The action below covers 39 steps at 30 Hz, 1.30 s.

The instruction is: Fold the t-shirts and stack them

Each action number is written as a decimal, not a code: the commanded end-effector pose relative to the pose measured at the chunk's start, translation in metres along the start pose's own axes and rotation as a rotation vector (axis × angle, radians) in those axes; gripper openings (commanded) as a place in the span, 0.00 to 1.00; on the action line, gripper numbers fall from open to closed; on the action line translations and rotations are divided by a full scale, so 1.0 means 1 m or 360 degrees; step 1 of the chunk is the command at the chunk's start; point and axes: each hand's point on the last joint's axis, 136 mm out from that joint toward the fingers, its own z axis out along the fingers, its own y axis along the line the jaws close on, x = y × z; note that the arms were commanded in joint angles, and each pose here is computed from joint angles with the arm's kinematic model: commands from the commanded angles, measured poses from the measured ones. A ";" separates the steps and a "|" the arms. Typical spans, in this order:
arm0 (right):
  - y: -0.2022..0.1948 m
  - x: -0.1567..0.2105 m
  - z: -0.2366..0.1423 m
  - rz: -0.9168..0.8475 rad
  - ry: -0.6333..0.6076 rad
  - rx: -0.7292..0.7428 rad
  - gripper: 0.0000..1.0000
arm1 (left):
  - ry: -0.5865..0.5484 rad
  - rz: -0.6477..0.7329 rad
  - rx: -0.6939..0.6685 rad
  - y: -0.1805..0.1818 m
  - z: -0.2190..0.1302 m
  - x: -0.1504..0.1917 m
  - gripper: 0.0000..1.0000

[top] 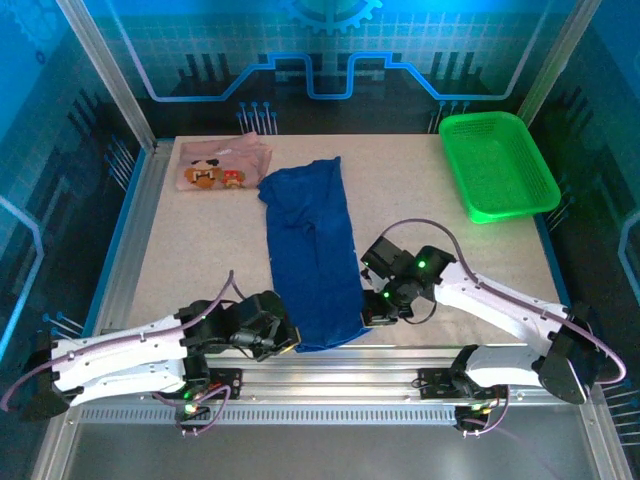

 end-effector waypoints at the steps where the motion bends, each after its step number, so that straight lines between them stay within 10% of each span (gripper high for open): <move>1: 0.006 -0.014 -0.007 -0.0038 -0.0004 0.0005 0.01 | -0.0058 -0.0029 0.0035 -0.011 -0.012 -0.013 0.03; 39: -0.014 -0.267 0.006 -0.0007 -0.0122 -0.0014 0.00 | -0.0291 -0.0189 0.0091 -0.045 -0.015 -0.253 0.02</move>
